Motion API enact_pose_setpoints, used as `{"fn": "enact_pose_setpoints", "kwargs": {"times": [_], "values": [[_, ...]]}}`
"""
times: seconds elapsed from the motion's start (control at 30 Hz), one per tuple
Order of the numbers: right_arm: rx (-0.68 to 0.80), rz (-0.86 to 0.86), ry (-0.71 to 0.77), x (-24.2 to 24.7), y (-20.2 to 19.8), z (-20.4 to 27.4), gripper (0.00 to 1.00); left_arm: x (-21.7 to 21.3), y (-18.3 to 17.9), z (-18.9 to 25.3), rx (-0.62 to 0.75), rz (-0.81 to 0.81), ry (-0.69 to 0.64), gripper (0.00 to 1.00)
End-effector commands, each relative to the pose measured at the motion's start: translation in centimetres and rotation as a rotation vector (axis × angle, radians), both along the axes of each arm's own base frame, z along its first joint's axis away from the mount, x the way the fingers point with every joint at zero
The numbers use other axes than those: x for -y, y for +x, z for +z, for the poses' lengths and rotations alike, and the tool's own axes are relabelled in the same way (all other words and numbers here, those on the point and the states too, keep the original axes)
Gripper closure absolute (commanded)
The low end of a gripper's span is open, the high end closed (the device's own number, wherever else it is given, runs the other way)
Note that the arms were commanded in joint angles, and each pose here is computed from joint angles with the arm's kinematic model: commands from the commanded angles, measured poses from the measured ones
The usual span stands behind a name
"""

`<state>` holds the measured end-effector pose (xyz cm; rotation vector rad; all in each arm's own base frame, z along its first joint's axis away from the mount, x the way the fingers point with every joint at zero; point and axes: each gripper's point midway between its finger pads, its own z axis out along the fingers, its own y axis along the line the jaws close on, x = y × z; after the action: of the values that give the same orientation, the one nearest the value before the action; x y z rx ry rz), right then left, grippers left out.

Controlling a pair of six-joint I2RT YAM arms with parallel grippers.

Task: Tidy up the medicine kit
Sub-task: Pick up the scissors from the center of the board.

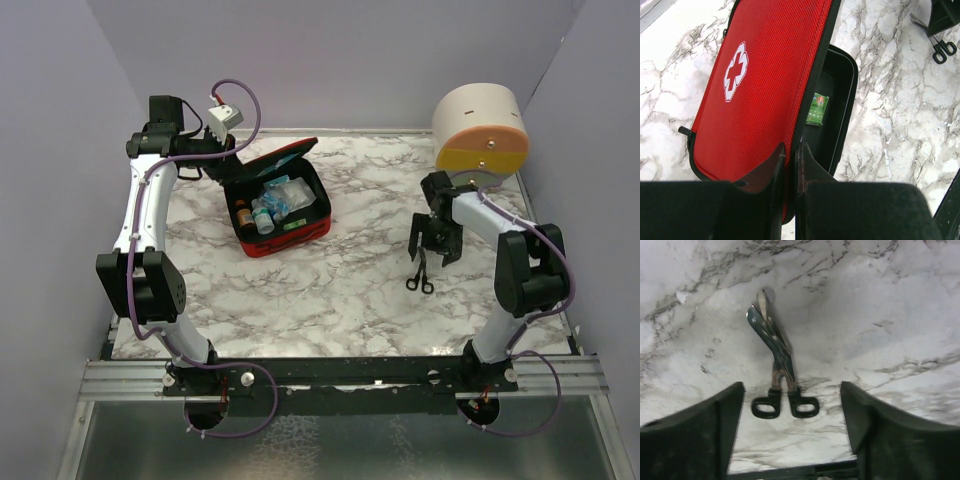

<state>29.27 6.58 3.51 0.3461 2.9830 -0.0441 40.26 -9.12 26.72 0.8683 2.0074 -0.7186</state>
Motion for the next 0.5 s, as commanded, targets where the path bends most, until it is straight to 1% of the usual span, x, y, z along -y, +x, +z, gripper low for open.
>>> {"fn": "enact_pose_setpoints", "kwargs": {"times": [0.0,0.17,0.27,0.33,0.4,0.47], "values": [[0.099,-0.027,-0.102,0.1,0.5,3.3,0.03,-0.5,-0.8,1.3,0.011,0.031,0.015,1.0],[0.293,-0.057,-0.083,-0.2,2.9,9.2,0.01,-0.8,-1.3,1.1,0.01,0.037,0.036,1.0],[0.388,-0.059,-0.04,-0.7,3.9,10.2,0.01,-0.8,-1.7,0.8,0.004,0.037,0.04,1.0],[0.393,-0.015,0.011,-1.7,4.1,9.8,0.05,-0.8,-2.0,0.7,0.003,0.036,0.04,1.0],[0.343,-0.003,0.041,-2.5,3.8,8.8,0.05,-0.8,-2.2,0.8,0.003,0.036,0.038,1.0],[0.313,0.02,0.027,-2.7,3.7,7.7,0.04,-0.7,-2.3,0.9,0.002,0.035,0.037,1.0]]}}
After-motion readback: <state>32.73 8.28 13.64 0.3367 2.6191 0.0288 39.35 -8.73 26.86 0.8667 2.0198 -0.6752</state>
